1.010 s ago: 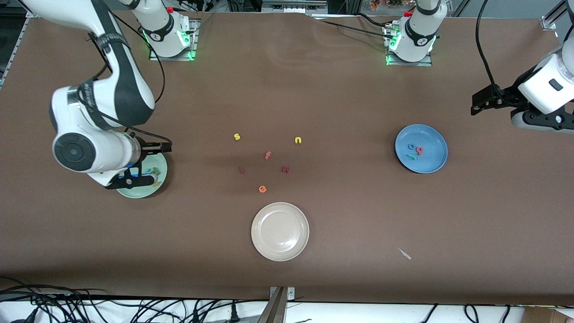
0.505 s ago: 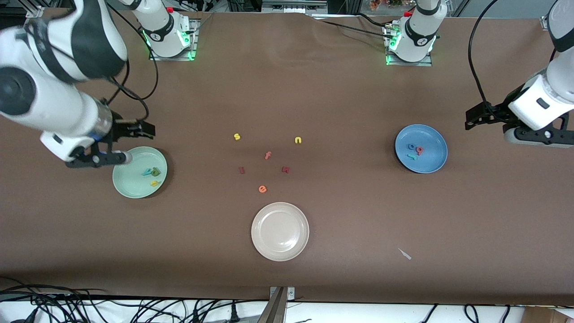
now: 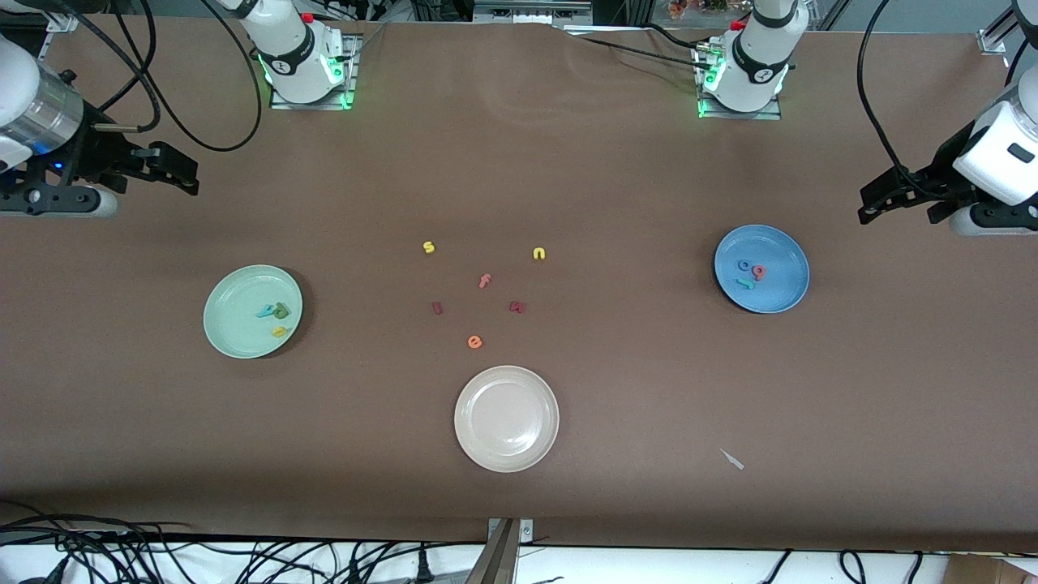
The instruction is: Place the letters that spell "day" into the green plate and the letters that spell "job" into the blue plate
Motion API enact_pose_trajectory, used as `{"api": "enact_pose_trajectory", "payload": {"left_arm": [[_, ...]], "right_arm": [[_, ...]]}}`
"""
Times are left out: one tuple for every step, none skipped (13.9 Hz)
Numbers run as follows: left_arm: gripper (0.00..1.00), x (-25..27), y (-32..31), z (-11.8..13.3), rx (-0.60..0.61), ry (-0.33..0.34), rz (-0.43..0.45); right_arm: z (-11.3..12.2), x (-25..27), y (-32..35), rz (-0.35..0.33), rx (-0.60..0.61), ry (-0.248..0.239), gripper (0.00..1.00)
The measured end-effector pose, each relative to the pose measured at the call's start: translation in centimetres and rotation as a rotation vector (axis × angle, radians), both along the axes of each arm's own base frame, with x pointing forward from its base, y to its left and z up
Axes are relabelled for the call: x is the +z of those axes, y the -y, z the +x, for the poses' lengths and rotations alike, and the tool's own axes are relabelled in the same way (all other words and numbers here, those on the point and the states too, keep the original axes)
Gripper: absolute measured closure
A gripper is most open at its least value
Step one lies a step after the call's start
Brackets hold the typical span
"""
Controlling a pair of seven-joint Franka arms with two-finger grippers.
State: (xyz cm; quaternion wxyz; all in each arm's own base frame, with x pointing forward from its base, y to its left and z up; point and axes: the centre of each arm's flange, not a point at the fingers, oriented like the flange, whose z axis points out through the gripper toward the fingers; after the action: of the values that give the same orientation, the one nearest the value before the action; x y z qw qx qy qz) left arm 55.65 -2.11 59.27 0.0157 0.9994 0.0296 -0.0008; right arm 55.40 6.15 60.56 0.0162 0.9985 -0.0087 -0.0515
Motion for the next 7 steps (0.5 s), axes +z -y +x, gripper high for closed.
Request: {"api": "enact_pose_trajectory", "payload": {"left_arm": [[0.00, 0.0, 0.1, 0.0, 0.006, 0.000, -0.007], [0.00, 0.0, 0.1, 0.0, 0.008, 0.001, -0.008], [0.00, 0.1, 0.1, 0.0, 0.009, 0.001, -0.008], [0.00, 0.1, 0.1, 0.0, 0.009, 0.001, -0.008], [0.00, 0.1, 0.2, 0.0, 0.007, 0.001, -0.008], [0.00, 0.1, 0.3, -0.1, 0.005, 0.002, -0.008], [0.00, 0.2, 0.4, -0.1, 0.003, 0.003, -0.008]], "right_arm": [[0.0, -0.1, 0.5, 0.001, 0.001, -0.002, 0.00], [0.1, -0.2, 0.8, 0.004, 0.022, -0.005, 0.00], [0.1, -0.4, 1.0, 0.008, 0.051, -0.006, 0.00], [0.2, -0.6, 1.3, 0.011, 0.074, -0.001, 0.00], [0.4, -0.6, 1.5, 0.013, 0.084, 0.007, 0.00], [0.5, -0.7, 1.7, 0.013, 0.083, 0.011, 0.00], [0.6, -0.7, 2.1, 0.014, 0.078, 0.016, 0.00]]}}
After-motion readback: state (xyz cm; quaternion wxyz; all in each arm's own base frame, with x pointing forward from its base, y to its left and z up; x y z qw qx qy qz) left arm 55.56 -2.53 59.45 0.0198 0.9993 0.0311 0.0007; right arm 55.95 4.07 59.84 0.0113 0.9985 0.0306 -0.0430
